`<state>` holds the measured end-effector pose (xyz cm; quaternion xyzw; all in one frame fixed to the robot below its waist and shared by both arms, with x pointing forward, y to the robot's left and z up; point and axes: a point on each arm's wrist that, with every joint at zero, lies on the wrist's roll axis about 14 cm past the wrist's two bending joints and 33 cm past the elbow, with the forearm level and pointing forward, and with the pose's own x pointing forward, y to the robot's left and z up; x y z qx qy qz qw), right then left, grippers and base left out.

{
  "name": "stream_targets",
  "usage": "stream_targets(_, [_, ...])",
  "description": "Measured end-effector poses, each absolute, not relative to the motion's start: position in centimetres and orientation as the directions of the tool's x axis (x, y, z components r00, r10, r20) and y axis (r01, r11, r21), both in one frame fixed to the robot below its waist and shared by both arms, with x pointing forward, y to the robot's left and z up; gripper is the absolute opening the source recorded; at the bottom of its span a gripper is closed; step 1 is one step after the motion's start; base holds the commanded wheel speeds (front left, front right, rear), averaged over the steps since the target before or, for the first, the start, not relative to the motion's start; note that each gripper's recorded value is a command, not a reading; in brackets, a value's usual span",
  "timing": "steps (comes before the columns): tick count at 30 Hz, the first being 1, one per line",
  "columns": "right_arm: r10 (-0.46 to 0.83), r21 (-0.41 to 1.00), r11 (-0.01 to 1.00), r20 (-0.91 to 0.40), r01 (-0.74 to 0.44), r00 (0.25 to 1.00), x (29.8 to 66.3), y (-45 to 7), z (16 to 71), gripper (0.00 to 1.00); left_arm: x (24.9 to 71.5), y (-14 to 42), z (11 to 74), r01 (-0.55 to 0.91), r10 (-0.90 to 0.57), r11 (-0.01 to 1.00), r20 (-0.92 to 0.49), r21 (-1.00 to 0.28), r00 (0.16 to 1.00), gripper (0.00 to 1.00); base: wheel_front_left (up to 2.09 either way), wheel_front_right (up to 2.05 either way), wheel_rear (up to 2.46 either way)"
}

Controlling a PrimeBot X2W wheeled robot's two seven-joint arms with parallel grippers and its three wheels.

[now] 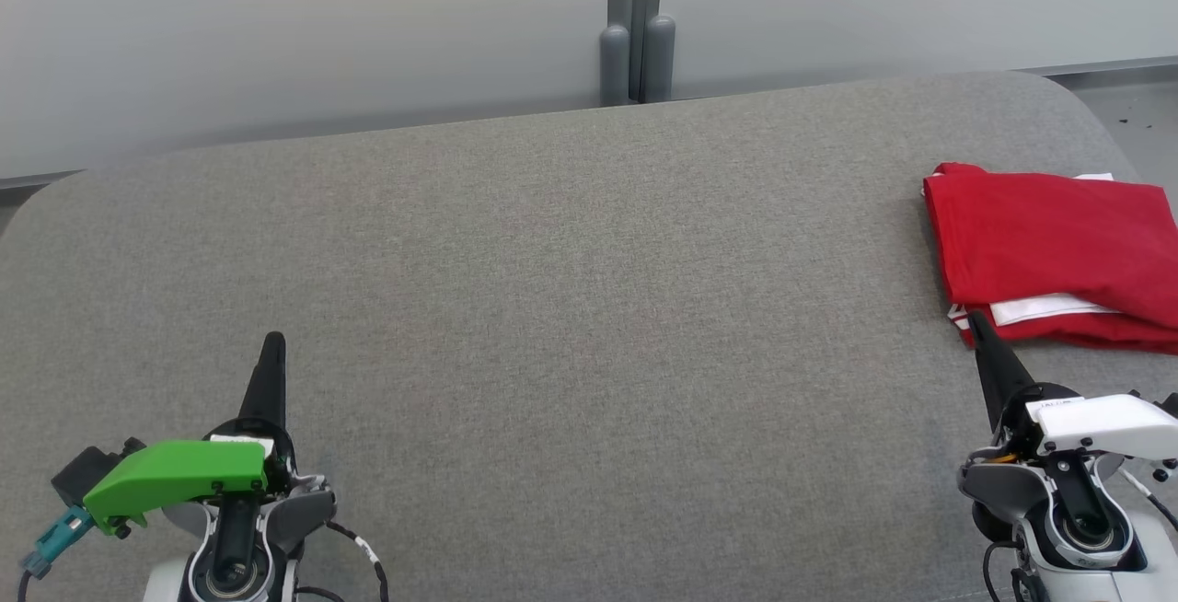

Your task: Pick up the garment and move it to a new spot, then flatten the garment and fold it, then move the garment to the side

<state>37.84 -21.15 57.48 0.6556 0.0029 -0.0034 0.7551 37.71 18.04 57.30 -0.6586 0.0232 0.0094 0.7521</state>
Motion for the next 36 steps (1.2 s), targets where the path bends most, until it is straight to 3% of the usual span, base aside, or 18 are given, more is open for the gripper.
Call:
stream_targets(19, [-0.017, 1.000, -0.003, 0.002, -0.002, 1.000, 37.97, -21.96, 57.48, 0.00, 38.42, 18.03, 58.28, -0.003, -0.017, -0.002, -0.003, -1.000, 1.000, 0.00, 0.00, 0.00, 0.00])
stream_targets(36, [-0.017, 1.000, -0.003, 0.003, -0.003, 1.000, 37.99, -21.96, 57.49, 0.00, 38.42, 18.03, 58.27, -0.003, -0.017, -0.002, -0.003, -1.000, 1.000, 0.00, 0.00, 0.00, 0.00])
